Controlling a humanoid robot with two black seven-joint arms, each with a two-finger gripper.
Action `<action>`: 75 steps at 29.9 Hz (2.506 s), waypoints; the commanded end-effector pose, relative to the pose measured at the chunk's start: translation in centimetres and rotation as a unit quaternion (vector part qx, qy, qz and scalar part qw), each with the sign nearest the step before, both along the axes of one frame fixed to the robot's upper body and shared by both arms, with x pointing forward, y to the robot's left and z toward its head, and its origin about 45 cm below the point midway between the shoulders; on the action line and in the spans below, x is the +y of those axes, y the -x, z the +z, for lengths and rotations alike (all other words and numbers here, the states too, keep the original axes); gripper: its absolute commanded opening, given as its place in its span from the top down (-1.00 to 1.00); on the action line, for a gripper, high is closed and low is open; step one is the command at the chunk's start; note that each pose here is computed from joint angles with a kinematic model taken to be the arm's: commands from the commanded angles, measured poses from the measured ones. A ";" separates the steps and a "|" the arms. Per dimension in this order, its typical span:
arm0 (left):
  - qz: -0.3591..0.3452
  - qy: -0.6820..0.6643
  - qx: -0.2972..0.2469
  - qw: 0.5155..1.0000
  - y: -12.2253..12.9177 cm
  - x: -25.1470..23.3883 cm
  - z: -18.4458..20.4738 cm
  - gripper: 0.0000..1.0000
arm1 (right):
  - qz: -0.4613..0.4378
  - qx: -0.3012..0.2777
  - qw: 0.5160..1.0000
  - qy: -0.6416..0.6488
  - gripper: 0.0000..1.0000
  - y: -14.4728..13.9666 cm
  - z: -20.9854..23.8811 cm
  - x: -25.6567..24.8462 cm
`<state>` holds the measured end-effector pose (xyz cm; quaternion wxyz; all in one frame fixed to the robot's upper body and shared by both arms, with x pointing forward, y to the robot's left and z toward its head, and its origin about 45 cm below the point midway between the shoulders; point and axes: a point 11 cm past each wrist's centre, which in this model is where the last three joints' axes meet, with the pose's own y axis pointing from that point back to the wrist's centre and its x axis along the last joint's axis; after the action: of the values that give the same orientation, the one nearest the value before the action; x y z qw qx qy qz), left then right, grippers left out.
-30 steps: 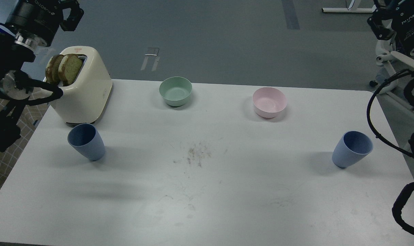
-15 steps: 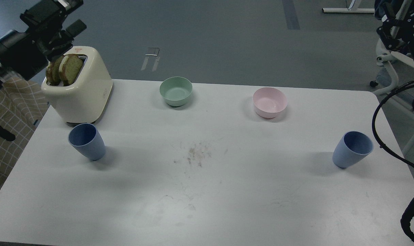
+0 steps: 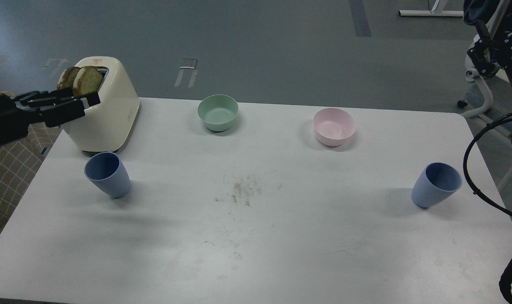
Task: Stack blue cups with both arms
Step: 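Reach the left gripper to the blue cup beside the toaster and grasp it, then lift the blue cup with the left gripper and carry it to table center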
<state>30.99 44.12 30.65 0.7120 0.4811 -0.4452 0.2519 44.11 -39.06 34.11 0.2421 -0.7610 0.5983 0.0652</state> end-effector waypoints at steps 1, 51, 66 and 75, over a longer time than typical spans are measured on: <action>-0.005 -0.060 0.011 0.998 1.0 1.6 -2.8 -0.70 | 0.000 0.000 1.000 0.000 -1.00 0.0 0.0 0.0; 0.058 -0.015 0.070 0.996 1.9 3.5 -12.8 0.97 | 0.000 0.010 1.000 0.007 -1.00 0.6 -1.1 -0.7; -0.031 -0.002 0.012 0.999 -3.4 -2.1 -4.7 1.00 | -0.008 0.012 1.000 0.012 -1.00 0.9 -1.1 -1.4; -0.199 -0.023 -0.014 0.980 -4.7 -14.0 -2.0 1.00 | -0.024 0.014 1.000 0.013 -1.00 1.5 -1.2 -2.9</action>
<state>35.24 33.66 29.13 0.7300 0.4072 -0.5298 0.1435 42.77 -41.65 33.06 0.2285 -0.7500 0.6176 0.0622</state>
